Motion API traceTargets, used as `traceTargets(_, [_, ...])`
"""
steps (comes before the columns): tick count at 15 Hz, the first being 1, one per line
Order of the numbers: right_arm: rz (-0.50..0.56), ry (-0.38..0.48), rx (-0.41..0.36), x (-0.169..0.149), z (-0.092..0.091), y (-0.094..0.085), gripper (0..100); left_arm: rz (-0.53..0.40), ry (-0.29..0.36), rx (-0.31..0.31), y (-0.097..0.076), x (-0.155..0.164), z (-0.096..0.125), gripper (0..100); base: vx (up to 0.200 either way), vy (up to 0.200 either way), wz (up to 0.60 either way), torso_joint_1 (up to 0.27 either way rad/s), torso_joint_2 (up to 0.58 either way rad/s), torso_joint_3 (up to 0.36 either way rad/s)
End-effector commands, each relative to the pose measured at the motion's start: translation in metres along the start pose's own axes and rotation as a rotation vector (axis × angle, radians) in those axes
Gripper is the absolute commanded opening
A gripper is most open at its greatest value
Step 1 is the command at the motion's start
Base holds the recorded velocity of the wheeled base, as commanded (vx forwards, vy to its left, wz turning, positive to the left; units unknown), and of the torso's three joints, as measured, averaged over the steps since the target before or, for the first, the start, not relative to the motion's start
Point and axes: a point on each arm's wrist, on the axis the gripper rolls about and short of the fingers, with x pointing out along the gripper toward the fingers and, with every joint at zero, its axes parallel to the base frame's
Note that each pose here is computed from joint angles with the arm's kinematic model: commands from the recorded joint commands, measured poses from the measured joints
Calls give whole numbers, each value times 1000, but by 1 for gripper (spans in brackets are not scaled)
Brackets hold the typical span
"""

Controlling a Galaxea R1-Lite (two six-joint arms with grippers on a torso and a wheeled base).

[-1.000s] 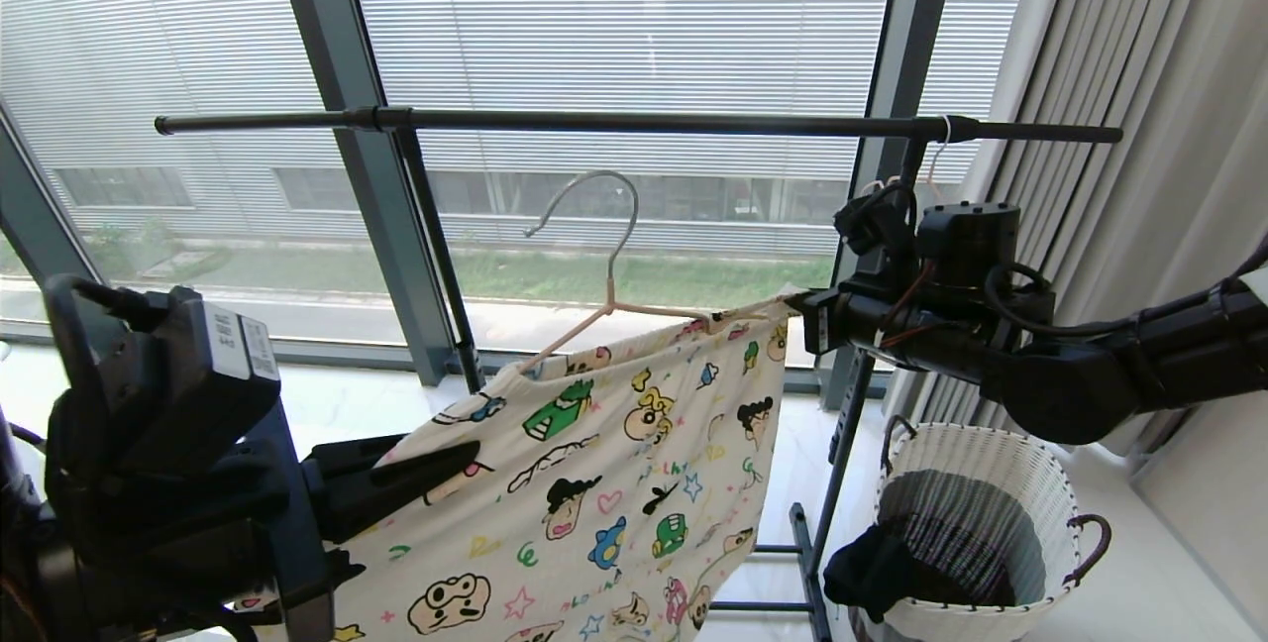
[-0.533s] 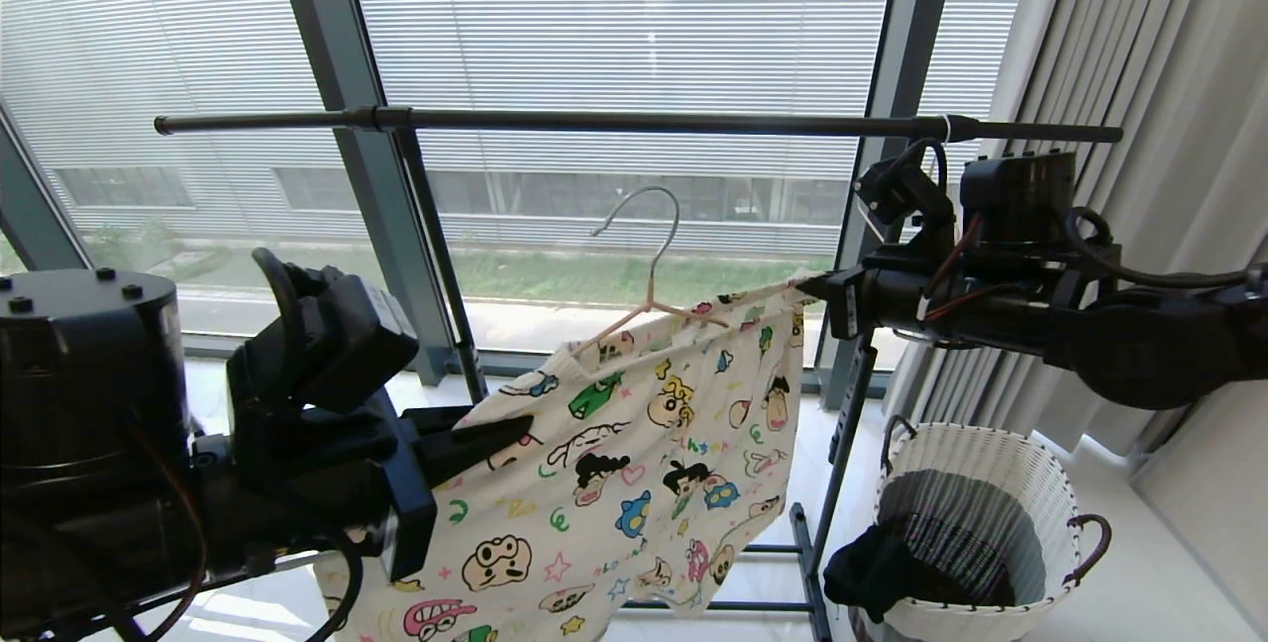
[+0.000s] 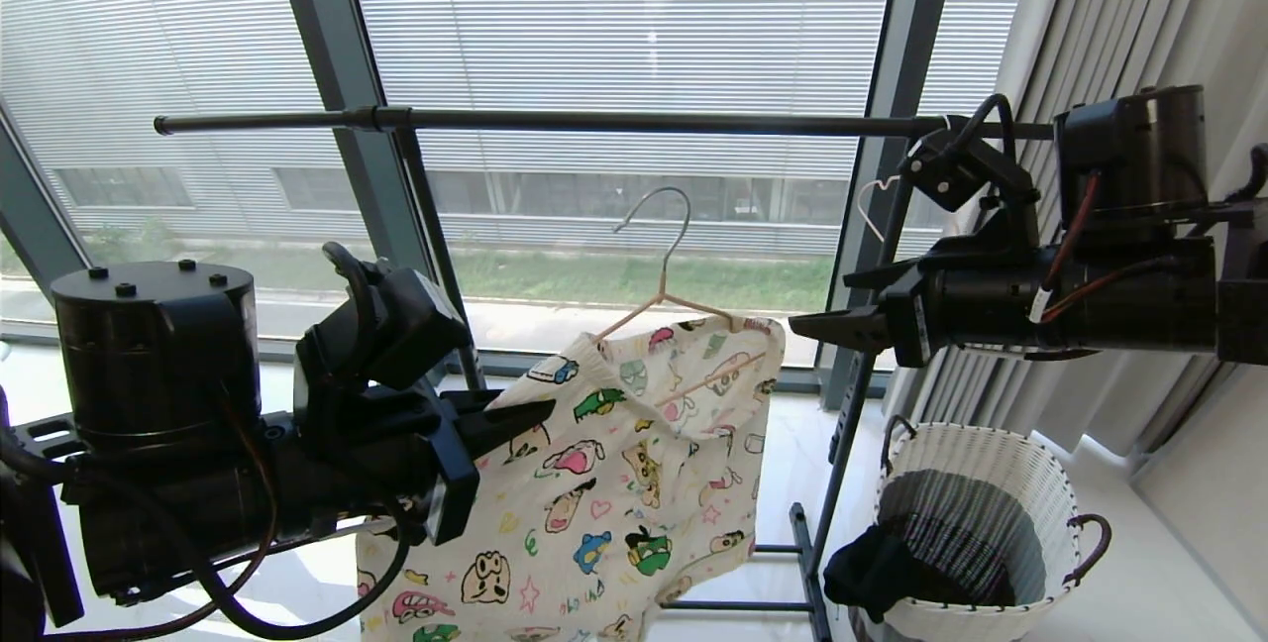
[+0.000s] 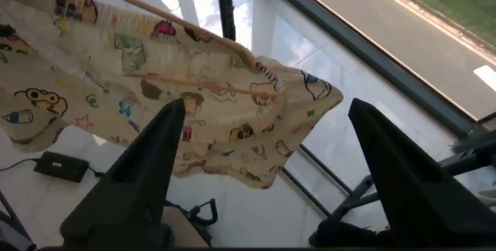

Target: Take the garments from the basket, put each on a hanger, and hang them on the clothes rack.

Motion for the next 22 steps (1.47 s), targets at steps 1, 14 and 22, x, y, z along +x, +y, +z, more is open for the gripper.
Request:
traceTargets(1, [4, 25, -33, -17, 2, 5, 100, -9, -3, 0, -2, 0, 0, 0, 0, 0, 0, 0, 0, 0])
traceTargets(14, [408, 167, -486, -5, -51, 35, 100, -264, -106, 140, -29, -23, -15, 0, 0, 0, 0, 0, 0, 0])
traceTargets(22, [433, 163, -506, 21, -44, 40, 100, -277, -114, 146, -30, -21, -15, 0, 0, 0, 0, 0, 0, 0])
